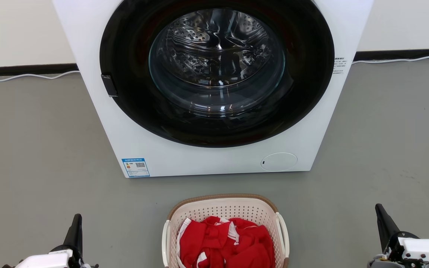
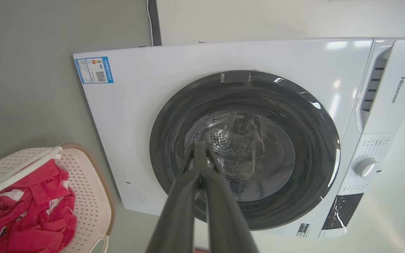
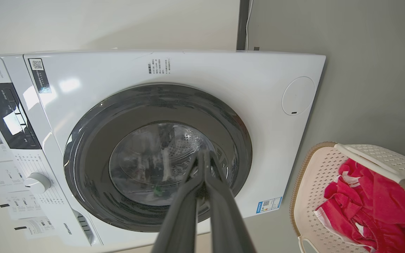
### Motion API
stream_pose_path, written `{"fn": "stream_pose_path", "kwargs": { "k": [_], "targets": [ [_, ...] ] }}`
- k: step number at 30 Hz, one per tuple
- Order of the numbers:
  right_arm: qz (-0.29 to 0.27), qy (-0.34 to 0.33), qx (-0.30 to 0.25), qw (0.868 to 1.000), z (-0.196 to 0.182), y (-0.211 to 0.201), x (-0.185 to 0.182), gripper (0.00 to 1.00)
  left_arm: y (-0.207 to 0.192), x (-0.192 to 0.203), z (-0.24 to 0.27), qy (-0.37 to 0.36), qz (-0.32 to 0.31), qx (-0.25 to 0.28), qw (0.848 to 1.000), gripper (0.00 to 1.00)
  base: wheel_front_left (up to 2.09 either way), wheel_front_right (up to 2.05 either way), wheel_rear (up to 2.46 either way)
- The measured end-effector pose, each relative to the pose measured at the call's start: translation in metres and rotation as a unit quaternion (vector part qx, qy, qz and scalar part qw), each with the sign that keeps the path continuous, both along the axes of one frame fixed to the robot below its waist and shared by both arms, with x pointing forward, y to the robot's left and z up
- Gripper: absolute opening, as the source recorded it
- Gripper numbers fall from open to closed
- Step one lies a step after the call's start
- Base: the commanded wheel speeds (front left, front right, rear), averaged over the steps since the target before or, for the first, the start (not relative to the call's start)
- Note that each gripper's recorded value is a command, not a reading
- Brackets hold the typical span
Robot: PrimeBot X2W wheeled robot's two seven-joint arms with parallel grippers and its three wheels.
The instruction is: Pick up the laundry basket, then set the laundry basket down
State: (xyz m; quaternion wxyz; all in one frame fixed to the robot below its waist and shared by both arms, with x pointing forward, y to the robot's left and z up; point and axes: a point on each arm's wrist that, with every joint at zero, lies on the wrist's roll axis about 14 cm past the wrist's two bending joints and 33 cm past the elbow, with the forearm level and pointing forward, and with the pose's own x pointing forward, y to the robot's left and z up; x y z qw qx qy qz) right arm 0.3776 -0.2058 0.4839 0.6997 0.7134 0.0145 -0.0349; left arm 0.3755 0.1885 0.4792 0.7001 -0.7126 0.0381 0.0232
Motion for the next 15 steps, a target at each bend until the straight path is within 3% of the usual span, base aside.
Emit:
{"fn": "stream_pose_path", "kwargs": {
  "k": [15],
  "targets": [
    [0.000,0.000,0.000,1.000,0.0000,-0.0001,0.0000,0.00,0.0002,0.0000,0.0000,0.000,0.001,0.000,1.000,0.00,0.00,0.00,0.00]
  ]
}}
